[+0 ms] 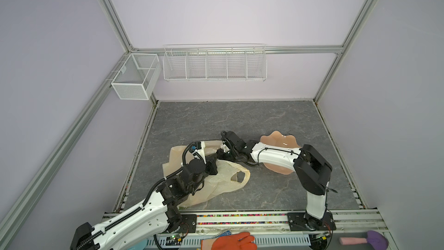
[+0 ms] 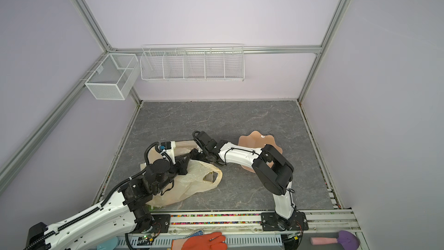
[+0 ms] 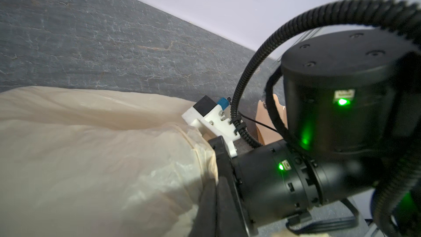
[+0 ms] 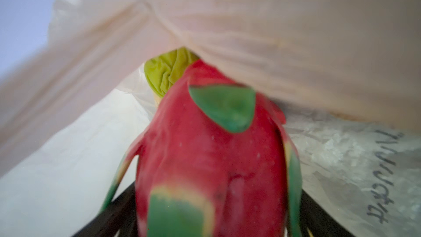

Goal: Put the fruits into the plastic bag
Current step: 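Lower the dragon fruit deeper into the bag while the left gripper holds the bag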

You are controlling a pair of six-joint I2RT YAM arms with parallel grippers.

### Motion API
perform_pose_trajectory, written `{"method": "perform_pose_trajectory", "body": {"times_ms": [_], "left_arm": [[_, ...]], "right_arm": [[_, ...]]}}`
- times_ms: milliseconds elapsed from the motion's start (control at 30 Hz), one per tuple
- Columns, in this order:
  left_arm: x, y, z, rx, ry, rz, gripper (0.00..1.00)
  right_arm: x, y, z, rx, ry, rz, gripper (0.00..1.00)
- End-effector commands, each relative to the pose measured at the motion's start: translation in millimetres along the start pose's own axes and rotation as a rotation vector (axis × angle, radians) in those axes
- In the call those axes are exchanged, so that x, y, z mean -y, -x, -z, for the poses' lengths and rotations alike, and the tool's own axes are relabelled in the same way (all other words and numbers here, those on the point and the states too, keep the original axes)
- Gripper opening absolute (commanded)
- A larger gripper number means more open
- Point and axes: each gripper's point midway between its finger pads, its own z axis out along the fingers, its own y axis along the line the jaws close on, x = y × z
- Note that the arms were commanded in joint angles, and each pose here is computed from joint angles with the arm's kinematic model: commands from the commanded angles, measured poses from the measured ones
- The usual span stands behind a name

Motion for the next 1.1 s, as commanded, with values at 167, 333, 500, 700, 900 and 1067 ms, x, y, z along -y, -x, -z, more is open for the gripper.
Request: {"method": "perform_pose_trajectory", "body": {"times_ms": [167,333,500,700,900,1067], "left_arm": [[-64.1,-64.2,18.4,-0.204,0.184,-0.008,0.0],[-61.3,-63.2,20.4,-0.203,0.167,0.008,0.0],[-39.3,-30.6,30.0,-0.091,0.078,0.052,0.0],[-26.2,-6.8,37.0,-0.02,0.042,0.098,0.0],[11.6,2.9,29.0,-0.025,-0.103,0.115,0.0],[29.0,8.7,26.3,-0.044,-0.143,0.116,0.0]], "right_arm": [[-80.2,-2.4,66.0,0.09,0.277,0.123,0.88],[-79.3,-1.9,71.4,0.115,0.259,0.173,0.88],[-68.1,-1.5,72.1,0.114,0.224,0.212,0.88],[-67.9,-6.4,67.7,0.055,0.257,0.235,0.88],[-59.4,-4.6,58.6,0.023,0.201,0.266,0.88],[-62.6,-5.3,53.7,-0.005,0.209,0.271,0.88]]}}
